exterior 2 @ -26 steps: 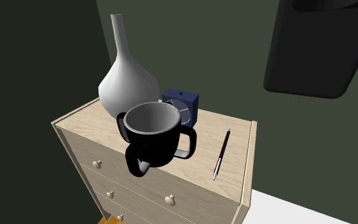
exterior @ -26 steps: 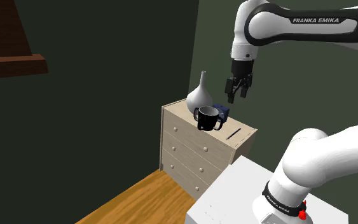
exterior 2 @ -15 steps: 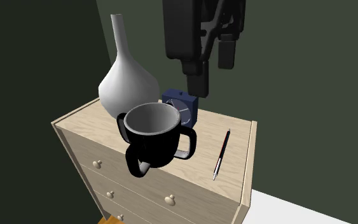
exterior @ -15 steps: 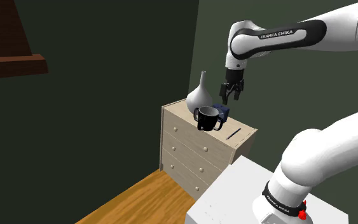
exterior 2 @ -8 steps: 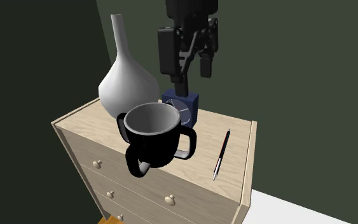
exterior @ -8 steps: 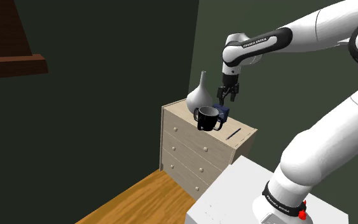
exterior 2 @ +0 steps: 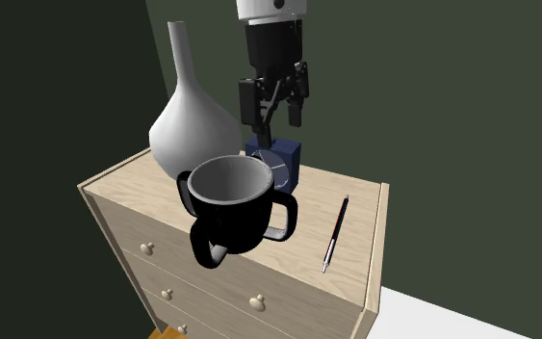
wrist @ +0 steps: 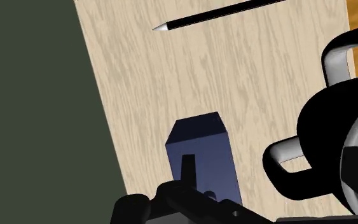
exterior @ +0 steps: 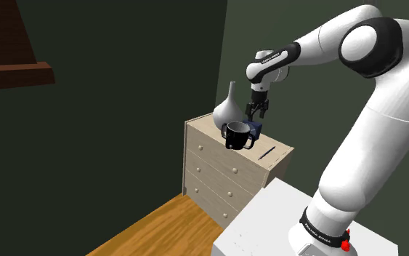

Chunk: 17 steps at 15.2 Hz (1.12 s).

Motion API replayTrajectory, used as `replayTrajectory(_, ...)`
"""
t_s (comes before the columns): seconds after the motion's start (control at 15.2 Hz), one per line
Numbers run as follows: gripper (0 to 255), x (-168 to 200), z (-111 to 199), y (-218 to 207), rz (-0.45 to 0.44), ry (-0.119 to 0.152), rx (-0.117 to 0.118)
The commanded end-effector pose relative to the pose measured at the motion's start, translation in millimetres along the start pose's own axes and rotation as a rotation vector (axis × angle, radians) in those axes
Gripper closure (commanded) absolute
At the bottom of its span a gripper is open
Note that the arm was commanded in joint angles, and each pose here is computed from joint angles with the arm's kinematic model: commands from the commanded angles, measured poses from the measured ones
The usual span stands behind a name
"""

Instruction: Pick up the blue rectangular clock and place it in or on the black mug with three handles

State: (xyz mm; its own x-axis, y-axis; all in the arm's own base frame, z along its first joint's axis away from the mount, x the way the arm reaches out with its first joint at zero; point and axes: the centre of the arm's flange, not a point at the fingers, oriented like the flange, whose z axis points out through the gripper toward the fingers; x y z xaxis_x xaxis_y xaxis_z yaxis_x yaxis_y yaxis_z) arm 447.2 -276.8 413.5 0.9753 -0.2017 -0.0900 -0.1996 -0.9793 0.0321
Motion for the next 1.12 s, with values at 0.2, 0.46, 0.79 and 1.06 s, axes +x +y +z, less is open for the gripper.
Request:
replayTrajectory(0.2, 0, 34, 25, 36, 0.012, 0.001, 0.004)
replayTrajectory(0.46, 0, 34, 46, 36, 0.012, 0.001, 0.004)
replayTrajectory(0.79, 0, 34, 65, 36, 0.012, 0.001, 0.004)
replayTrajectory(1.06, 0, 34, 65, 36, 0.012, 0.001, 0.004)
